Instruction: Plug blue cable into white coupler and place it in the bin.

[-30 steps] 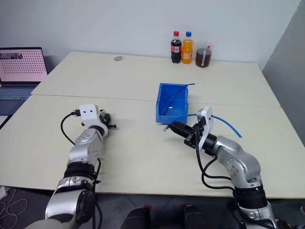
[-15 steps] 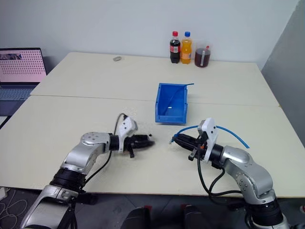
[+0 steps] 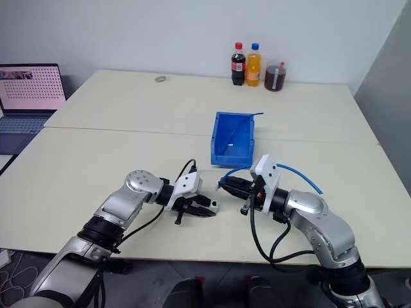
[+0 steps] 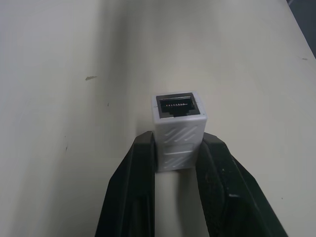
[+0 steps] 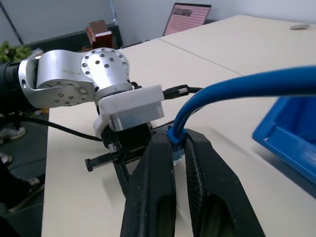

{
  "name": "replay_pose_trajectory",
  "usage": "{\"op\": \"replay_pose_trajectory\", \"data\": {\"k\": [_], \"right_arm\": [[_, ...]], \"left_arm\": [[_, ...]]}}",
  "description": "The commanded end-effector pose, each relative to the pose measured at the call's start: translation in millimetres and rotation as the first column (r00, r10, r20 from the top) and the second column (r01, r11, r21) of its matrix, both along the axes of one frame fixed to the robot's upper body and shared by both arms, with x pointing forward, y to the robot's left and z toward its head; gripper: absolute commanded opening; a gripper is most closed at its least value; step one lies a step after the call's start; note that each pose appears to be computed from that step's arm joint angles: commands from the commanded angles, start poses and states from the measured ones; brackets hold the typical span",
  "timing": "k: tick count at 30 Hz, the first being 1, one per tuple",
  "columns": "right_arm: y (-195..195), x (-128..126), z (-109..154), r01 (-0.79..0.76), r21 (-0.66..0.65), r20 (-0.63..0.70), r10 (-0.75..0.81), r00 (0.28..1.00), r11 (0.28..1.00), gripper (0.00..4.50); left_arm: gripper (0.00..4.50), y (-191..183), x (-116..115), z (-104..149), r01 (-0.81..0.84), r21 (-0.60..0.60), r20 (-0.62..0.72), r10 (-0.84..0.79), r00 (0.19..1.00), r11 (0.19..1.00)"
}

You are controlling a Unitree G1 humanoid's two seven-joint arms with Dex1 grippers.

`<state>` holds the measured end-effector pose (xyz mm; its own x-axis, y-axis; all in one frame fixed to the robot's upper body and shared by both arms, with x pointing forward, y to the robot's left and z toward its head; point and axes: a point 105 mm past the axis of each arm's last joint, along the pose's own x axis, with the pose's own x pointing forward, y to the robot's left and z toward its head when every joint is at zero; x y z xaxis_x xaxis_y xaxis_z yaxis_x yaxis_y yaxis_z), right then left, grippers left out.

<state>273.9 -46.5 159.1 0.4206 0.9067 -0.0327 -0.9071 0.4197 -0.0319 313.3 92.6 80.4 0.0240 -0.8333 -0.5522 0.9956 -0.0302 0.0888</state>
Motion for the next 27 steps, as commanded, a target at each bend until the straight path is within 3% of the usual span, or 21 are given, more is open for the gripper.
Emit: {"op": "replay_pose_trajectory", "data": {"k": [1, 27], "right_arm": [[6, 0, -4, -0.031, -0.038, 0.037, 0.032, 0.999, 0.999, 0.02], [6, 1, -43, -0.043, -0.148, 0.044, 0.051, 0.998, 0.988, 0.02]], "left_arm": [[0.82, -1, -6, -11, 0.028, 0.035, -0.024, -0.027, 0.999, 0.999], [0.82, 4, -11, -20, 0.032, 0.037, -0.035, -0.031, 0.999, 0.999]]}}
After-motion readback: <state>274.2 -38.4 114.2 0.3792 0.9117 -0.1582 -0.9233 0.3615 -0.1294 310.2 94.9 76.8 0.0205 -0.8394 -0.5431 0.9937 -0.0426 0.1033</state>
